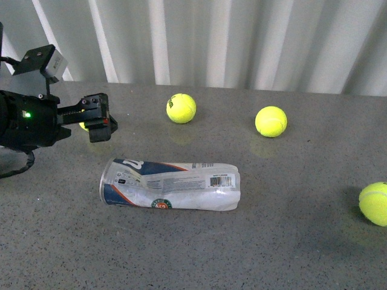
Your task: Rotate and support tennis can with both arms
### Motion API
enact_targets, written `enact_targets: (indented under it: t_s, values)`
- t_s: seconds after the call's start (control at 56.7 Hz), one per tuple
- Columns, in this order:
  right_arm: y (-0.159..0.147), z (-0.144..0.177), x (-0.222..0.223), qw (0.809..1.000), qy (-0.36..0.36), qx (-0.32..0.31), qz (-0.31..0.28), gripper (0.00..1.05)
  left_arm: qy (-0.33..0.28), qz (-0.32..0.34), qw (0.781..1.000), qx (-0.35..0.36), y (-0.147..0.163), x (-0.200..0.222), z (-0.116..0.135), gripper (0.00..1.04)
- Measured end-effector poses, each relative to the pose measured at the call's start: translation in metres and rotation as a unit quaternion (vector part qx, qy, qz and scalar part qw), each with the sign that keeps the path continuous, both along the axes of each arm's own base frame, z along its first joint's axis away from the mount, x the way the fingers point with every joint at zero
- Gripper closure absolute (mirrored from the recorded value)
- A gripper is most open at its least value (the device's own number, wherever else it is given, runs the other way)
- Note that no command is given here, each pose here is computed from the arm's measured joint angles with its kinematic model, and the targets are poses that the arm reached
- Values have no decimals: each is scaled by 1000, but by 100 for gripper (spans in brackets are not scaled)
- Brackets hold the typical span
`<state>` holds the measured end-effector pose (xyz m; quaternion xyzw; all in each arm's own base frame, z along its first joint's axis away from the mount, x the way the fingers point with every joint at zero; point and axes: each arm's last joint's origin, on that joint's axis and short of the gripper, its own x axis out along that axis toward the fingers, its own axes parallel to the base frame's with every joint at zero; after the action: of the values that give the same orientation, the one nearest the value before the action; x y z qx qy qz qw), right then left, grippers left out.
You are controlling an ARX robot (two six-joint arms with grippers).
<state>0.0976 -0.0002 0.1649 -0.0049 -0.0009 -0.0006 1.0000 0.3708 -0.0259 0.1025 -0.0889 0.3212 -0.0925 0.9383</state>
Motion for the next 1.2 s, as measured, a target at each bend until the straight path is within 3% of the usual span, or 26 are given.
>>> enact_targets:
  t_s: [0.282, 0.653, 1.058, 1.111, 1.2]
  values:
    - [0, 0, 0, 1000, 0, 0, 0, 7, 56, -18, 997, -58, 25, -15, 6, 7]
    - [0, 0, 0, 1000, 0, 0, 0, 7, 89, -52, 990, -92, -13, -31, -40, 7]
    - [0, 0, 0, 1000, 0, 0, 0, 7, 101, -50, 980, -163, -26, -32, -57, 7]
    - [0, 0, 0, 1000, 0, 0, 0, 7, 101, -48, 980, -165, -27, -32, -58, 14]
    - [0, 0, 0, 1000, 0, 0, 0, 7, 99, -45, 980, -169, -26, -31, -59, 35]
